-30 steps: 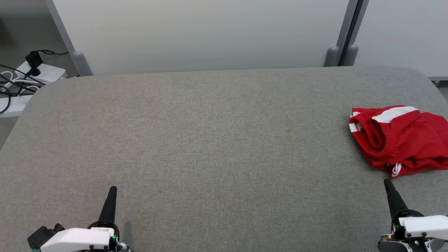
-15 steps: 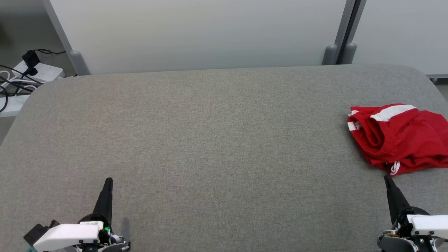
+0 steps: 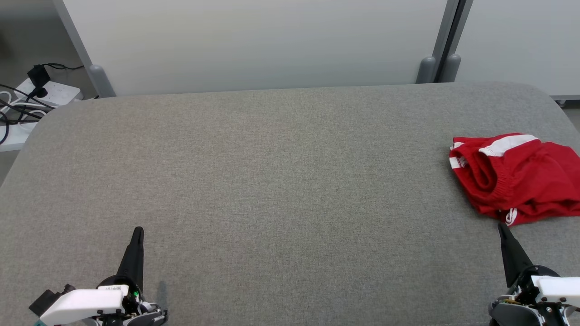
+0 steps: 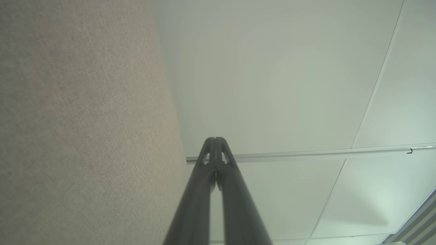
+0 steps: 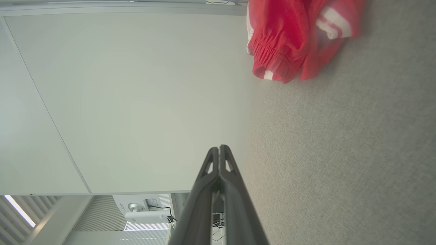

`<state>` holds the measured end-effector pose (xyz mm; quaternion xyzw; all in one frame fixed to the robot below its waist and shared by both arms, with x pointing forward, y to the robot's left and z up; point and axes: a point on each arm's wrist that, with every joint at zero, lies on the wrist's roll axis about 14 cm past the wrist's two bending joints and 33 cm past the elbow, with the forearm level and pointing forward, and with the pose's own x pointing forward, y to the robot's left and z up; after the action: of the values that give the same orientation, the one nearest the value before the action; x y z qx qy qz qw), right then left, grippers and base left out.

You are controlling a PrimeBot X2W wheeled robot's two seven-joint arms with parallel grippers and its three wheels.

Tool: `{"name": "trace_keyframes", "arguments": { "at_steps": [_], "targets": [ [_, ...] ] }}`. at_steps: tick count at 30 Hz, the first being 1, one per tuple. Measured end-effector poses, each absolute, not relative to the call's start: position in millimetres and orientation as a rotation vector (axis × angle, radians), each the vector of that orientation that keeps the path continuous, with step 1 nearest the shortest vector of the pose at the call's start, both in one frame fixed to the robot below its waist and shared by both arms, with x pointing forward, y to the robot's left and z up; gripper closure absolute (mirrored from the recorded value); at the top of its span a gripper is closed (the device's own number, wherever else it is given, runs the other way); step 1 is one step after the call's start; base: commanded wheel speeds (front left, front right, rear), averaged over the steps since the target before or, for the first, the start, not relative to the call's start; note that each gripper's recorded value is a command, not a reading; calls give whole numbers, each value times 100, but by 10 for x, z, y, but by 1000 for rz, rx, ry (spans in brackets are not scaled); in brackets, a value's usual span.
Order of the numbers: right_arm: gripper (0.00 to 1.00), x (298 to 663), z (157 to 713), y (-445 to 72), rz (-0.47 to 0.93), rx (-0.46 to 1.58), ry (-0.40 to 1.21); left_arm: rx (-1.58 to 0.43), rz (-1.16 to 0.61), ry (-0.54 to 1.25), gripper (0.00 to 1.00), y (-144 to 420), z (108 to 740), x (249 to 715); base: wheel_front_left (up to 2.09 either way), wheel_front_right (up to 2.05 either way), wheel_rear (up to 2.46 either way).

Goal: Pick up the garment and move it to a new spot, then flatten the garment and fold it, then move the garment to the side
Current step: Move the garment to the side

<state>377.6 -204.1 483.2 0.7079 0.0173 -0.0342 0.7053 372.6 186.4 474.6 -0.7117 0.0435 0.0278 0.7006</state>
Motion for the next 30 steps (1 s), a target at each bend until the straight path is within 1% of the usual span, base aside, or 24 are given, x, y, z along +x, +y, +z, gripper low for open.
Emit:
{"name": "trace_keyframes", "arguments": {
  "at_steps": [30],
  "targets": [
    [100,3776,4832,-2040,-76,1574,38,-1585,62,97,100,1865,4746,3726,0,0,0]
  ]
}}
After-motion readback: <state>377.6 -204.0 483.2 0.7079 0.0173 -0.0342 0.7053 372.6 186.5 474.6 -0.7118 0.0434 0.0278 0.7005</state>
